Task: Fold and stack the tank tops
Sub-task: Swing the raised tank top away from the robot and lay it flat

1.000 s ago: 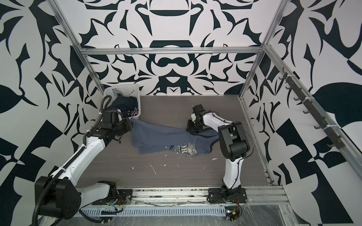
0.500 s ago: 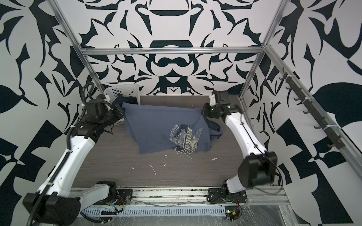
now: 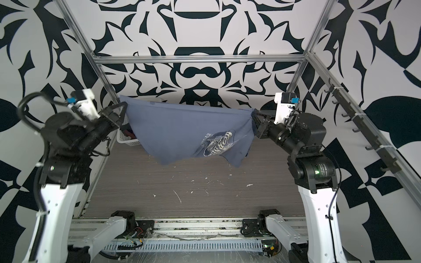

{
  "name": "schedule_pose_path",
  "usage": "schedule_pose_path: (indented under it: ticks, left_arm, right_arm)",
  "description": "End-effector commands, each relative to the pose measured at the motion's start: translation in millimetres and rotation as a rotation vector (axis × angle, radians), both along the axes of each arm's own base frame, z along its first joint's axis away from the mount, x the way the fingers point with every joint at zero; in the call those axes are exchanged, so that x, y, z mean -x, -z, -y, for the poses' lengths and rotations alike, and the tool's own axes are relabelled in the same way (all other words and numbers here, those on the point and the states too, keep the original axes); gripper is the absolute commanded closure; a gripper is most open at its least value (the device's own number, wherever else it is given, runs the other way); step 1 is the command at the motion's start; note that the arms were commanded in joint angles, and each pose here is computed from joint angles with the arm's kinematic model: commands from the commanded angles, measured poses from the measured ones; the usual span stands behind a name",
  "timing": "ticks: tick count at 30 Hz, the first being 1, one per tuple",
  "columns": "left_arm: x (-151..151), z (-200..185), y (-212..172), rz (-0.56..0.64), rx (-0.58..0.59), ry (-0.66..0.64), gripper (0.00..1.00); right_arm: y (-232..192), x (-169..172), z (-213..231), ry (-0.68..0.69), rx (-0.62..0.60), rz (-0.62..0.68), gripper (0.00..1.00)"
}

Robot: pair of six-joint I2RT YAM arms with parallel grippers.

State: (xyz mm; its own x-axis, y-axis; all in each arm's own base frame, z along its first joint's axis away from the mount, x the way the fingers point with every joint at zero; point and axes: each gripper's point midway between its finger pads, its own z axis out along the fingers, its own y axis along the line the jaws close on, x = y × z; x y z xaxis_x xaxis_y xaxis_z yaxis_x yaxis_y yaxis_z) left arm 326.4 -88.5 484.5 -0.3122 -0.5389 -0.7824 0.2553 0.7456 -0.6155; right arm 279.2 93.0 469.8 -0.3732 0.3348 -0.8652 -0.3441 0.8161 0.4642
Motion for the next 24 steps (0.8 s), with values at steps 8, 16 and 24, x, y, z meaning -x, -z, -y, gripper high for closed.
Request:
schedule_pose_path:
  ticks: [8,16,24]
  left_arm:
    - [-124,58,127,-0.538,-0.117,0.159,1.00]
    - [-118,65,-42,-0.056,-0.058,0.167,1.00]
    - [-66,47,-29,0.084,-0.050,0.120,1.00]
  right_arm:
    - [121,-126,53,0.231,0.035,-0.409,1.00]
    - [-14,-125,64,0.258,-0.003,-0.100,1.00]
    - [38,-90,11,0.130,0.059,-0.130,1.00]
